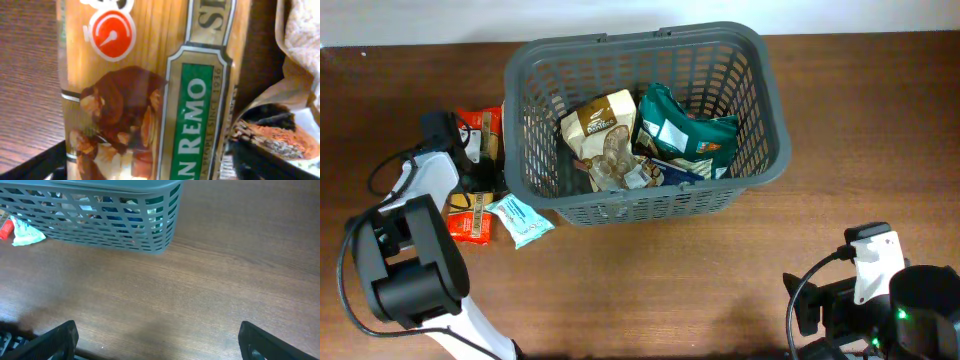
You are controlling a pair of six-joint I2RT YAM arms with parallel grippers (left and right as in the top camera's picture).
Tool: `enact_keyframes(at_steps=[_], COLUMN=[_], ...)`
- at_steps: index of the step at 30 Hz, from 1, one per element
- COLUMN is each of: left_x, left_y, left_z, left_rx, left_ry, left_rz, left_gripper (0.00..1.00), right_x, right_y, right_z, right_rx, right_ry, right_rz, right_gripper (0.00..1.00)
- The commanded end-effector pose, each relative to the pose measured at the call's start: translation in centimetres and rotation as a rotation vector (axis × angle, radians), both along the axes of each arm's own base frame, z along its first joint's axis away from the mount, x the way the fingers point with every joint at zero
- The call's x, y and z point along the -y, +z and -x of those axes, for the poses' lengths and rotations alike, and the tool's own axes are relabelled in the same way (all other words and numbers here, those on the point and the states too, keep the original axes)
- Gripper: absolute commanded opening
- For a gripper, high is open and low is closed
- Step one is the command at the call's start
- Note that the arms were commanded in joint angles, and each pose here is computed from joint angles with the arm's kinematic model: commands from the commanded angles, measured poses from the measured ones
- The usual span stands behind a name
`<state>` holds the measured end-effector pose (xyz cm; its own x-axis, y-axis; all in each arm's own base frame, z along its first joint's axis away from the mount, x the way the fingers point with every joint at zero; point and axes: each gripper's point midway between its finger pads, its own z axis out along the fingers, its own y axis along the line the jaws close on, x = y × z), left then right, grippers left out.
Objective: Pack container
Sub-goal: 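Move the left gripper down and grasp the spaghetti pack, then lift the spaghetti pack with the left gripper over the basket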
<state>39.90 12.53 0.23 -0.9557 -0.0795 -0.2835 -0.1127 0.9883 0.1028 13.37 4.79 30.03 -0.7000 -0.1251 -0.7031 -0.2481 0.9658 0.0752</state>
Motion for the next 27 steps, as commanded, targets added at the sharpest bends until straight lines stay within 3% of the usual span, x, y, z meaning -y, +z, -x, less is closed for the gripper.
enact_keyframes(at_steps=[1,6,10,16,22,27], left_x=[-0.3,-0.3,-0.3,-0.3,-1.5,-3.1], left_y=[-1.8,-1.8,-1.8,-1.7,0.4,4.9], left_z=[1.0,1.0,1.0,1.0,0.6,-0.3], left_rx=[-0.058,-0.058,-0.053,-0.054,-0.040,0.014], left_ry=[0.008,0.008,0.030,0.033,0.072,0.098], left_rz=[-0.015,-0.015,-0.011,-0.010,-0.067,-0.153], left_gripper=[0.77,0.49,0.40,0.16,0.02,0.02], right_x=[-0.1,-0.1,-0.1,-0.1,-0.1,-0.1], right_y=[-0.1,-0.1,-0.1,-0.1,-0.1,-0.1], right_z=[0.1,0.1,0.1,0.1,0.1,0.1], right_rx=[-0.006,-0.005,-0.005,-0.005,-0.005,-0.005], right_ry=[-0.001,-0.001,-0.001,-0.001,-0.001,-0.001], right_rz=[-0.005,-0.005,-0.005,-0.005,-0.005,-0.005], right_gripper=[0.99,0.99,0.99,0.99,0.99,0.99])
